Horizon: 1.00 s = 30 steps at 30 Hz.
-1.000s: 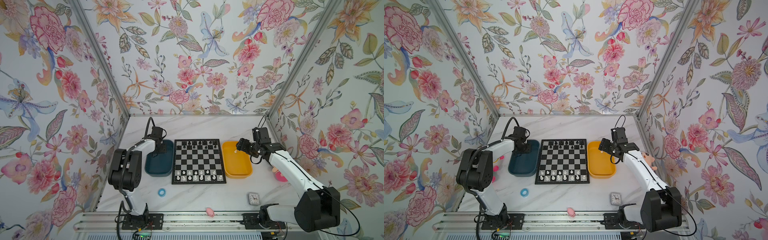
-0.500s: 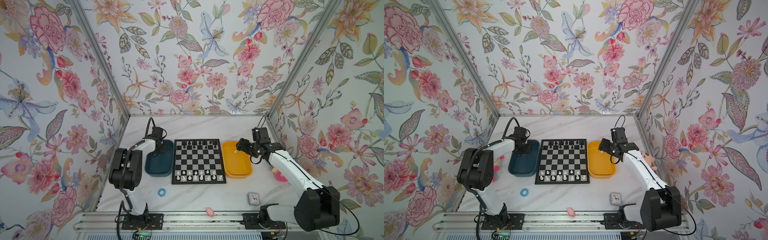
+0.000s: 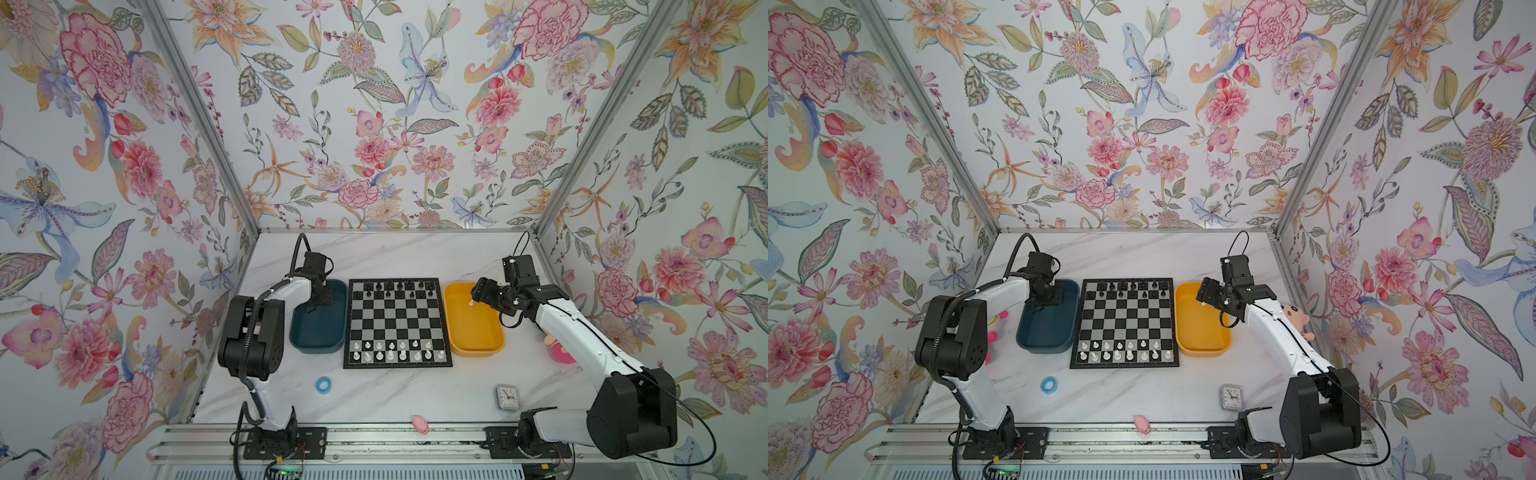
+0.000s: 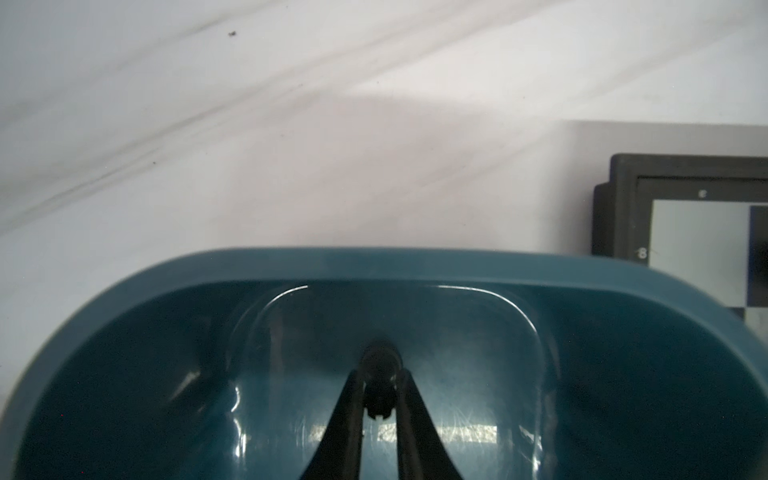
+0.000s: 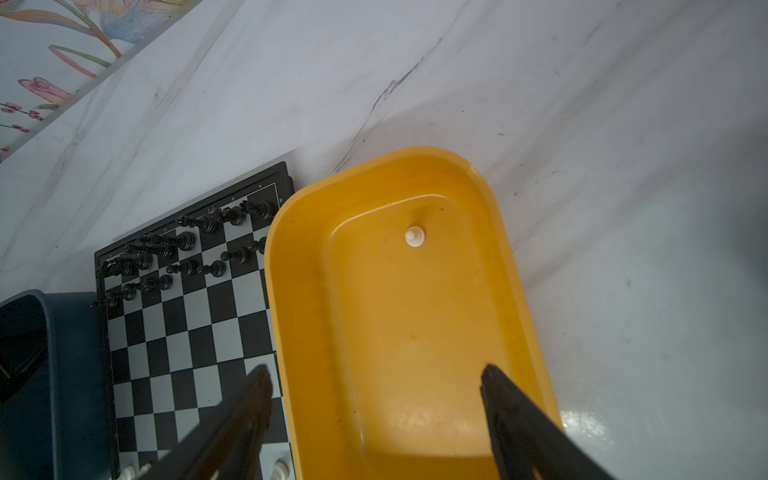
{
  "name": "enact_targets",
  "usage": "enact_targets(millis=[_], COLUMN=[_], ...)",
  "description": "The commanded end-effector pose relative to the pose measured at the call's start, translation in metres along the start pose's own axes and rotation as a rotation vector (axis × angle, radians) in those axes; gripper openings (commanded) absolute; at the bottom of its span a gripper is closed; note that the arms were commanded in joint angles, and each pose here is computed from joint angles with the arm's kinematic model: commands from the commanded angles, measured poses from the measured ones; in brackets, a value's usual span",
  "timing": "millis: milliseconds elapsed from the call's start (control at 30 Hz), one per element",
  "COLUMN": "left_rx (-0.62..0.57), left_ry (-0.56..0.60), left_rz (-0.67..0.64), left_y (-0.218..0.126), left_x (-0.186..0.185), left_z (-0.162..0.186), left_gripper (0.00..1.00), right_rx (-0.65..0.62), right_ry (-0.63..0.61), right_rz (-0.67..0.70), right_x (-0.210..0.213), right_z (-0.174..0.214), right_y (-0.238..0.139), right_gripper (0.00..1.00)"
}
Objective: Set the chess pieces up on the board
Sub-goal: 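Close the left gripper on the last black piece in the teal bin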
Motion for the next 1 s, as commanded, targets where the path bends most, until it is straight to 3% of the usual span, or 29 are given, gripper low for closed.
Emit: enact_targets(millis=[0, 533, 967], left_rx=[0.005, 0.008, -0.049], left_ry=[0.006, 0.01, 0.022], left_rz=[0.0, -0.001, -0.016], left_y=[0.005, 0.004, -0.022], left_x=[0.002, 0.002, 0.0], left_z=[-0.004, -0.002, -0.012], left_gripper=[0.16, 0.04, 0.03], right_rx=[0.025, 0.031, 0.033], right_ry=[0.008, 0.012, 0.012], right_rz=[0.014, 0.016, 0.013], right_x=[-0.004, -0.005, -0.004], right_z=[0.003, 0.005, 0.005], right_y=[0.004, 0.005, 0.005], right_gripper=[0.8, 0.8, 0.79])
Point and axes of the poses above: each gripper's point midway between its finger pads, its own y axis out along the fingers, its own x axis along the line the jaws close on, z = x × y, the point moved 4 cm from there along -y, back along the fingers, and after that the axes turned 14 degrees about y, right-handed, at the moved point
